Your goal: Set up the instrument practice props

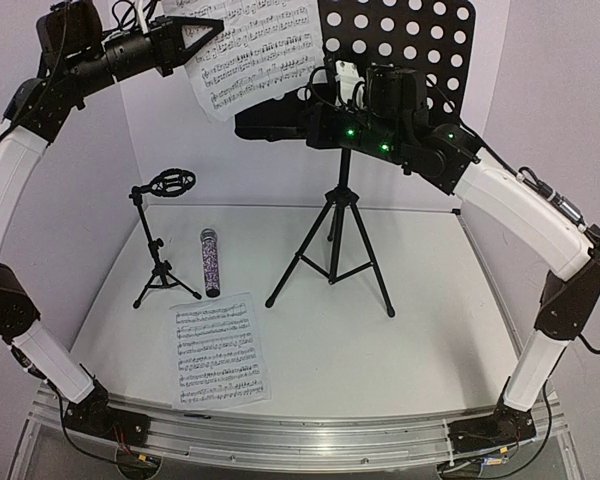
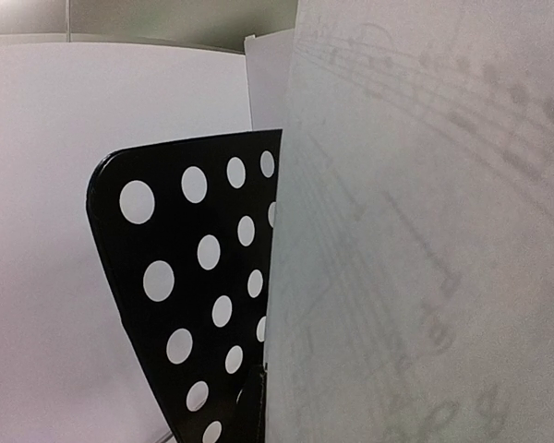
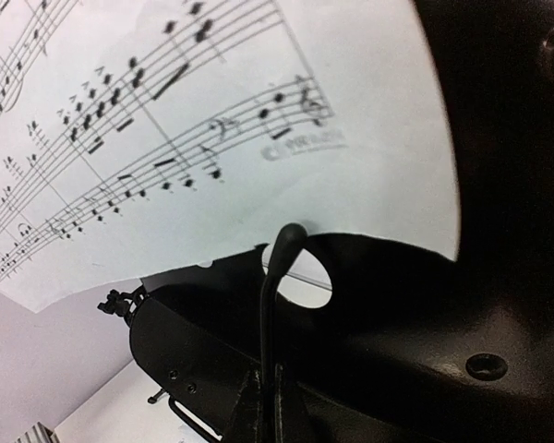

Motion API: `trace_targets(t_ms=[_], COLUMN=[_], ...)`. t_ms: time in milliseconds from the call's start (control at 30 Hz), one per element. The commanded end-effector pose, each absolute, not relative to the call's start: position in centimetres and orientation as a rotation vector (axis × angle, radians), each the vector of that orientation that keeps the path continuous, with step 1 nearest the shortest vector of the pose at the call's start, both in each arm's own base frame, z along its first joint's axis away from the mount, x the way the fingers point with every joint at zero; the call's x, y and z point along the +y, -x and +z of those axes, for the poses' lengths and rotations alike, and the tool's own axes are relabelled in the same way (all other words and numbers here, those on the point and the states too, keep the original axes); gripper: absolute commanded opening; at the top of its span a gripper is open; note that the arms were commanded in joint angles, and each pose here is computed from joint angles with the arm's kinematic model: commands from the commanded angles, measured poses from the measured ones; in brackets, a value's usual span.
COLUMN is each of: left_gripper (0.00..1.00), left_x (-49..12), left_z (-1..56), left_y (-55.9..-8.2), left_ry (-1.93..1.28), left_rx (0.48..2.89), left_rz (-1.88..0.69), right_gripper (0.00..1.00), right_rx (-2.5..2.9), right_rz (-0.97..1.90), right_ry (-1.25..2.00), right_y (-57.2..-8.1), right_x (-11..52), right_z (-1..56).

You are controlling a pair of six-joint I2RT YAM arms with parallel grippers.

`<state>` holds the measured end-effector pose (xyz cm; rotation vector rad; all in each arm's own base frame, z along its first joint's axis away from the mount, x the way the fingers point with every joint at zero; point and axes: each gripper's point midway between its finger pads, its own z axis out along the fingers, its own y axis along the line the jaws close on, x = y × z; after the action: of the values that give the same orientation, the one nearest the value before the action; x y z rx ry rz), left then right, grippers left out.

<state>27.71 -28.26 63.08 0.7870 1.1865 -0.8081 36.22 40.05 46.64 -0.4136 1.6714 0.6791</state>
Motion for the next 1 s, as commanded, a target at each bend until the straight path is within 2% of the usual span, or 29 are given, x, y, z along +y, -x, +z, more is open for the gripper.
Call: trace_targets(t_ms=[0,567,967], left_gripper=[0.00,0.00,0.00], left_x=[-29.0,-33.4,-34.4], left_z=[64.4,60.0,60.0], left_y=[-27.1,-31.2,-32.6], left_ry=[-0.873,-1.082,-1.102], left_rx=[1.065,1.015,0.939], left_rz=[-0.777,-0.669,-0.602], right_gripper=[0.00,0.00,0.00], right_rx=[1.565,1.549,1.562], right_rz=[0.736,0.802,0.820], right_ry=[0.431,0.495,0.474], right_y=[-35.0,-33.7,-33.8], right_x=[39.5,40.2,40.3], right_z=[49.8,50.0,49.8])
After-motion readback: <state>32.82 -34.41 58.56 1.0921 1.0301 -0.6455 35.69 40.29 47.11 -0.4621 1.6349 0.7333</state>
